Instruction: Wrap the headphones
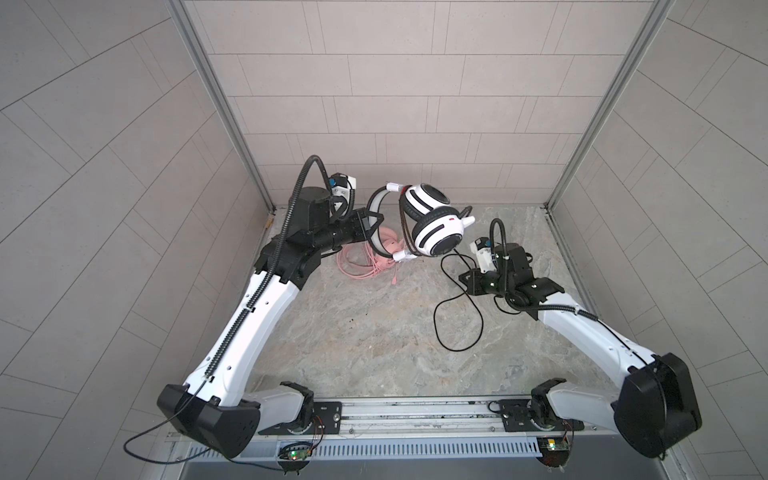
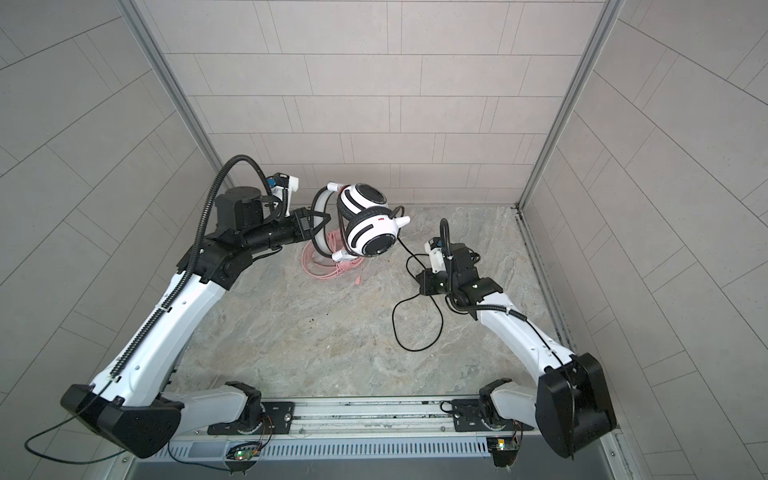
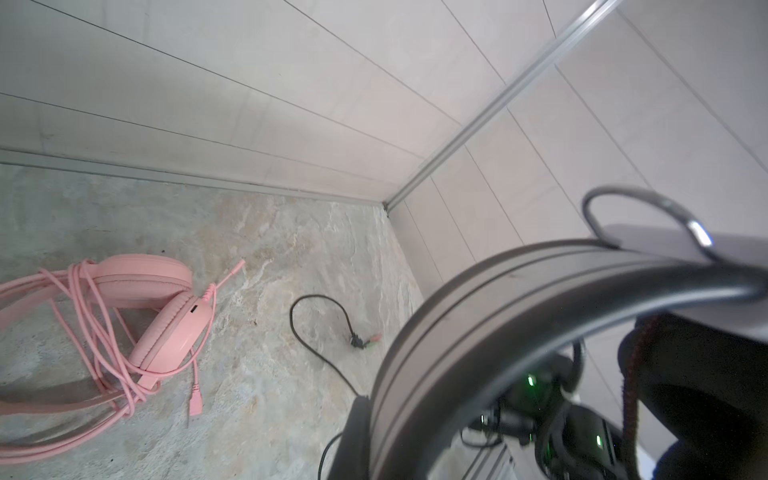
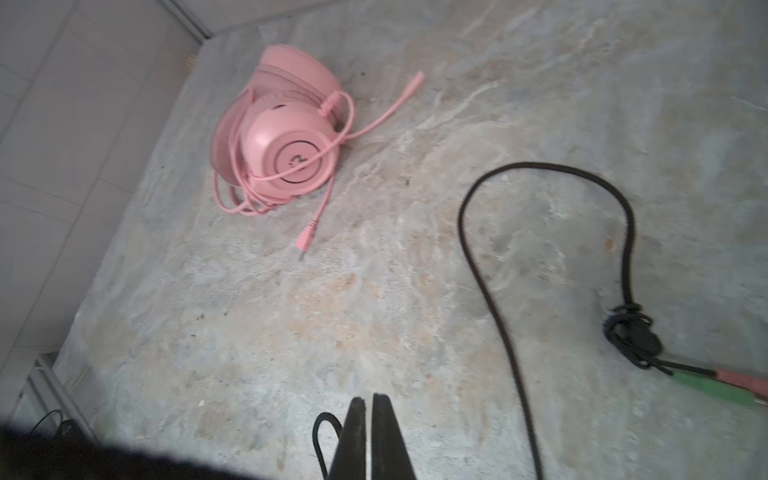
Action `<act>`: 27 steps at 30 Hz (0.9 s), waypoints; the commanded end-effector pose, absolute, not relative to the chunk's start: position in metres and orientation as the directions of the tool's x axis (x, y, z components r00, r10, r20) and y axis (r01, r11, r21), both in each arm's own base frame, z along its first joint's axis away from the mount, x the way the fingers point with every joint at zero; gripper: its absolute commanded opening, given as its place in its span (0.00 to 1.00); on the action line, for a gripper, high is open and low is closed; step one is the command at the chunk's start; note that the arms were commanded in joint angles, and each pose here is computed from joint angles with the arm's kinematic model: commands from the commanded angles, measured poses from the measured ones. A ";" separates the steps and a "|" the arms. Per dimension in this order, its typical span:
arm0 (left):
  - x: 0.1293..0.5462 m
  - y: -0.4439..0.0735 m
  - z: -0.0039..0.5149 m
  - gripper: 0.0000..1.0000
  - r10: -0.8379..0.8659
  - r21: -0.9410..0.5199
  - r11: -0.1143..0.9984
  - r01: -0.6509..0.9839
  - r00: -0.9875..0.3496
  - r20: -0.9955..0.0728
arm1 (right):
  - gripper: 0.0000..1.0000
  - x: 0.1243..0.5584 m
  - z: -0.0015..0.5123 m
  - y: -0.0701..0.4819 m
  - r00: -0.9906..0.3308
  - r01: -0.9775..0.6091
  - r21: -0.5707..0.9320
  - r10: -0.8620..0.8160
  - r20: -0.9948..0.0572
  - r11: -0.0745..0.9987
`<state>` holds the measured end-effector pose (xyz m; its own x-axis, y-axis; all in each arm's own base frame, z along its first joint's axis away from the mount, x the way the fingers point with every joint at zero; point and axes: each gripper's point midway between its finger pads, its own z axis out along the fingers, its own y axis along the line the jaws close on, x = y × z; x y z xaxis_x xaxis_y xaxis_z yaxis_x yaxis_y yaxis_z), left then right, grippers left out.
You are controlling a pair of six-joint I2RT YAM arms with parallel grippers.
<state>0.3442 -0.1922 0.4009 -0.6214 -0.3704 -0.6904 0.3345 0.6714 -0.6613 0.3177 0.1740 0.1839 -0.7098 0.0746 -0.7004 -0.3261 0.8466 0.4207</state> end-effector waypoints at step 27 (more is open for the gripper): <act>0.393 -0.093 0.337 0.00 -0.243 -0.188 0.969 -0.158 -0.494 -0.835 | 0.01 0.194 0.305 0.269 -0.527 -0.741 0.296 -0.249 -0.812 0.602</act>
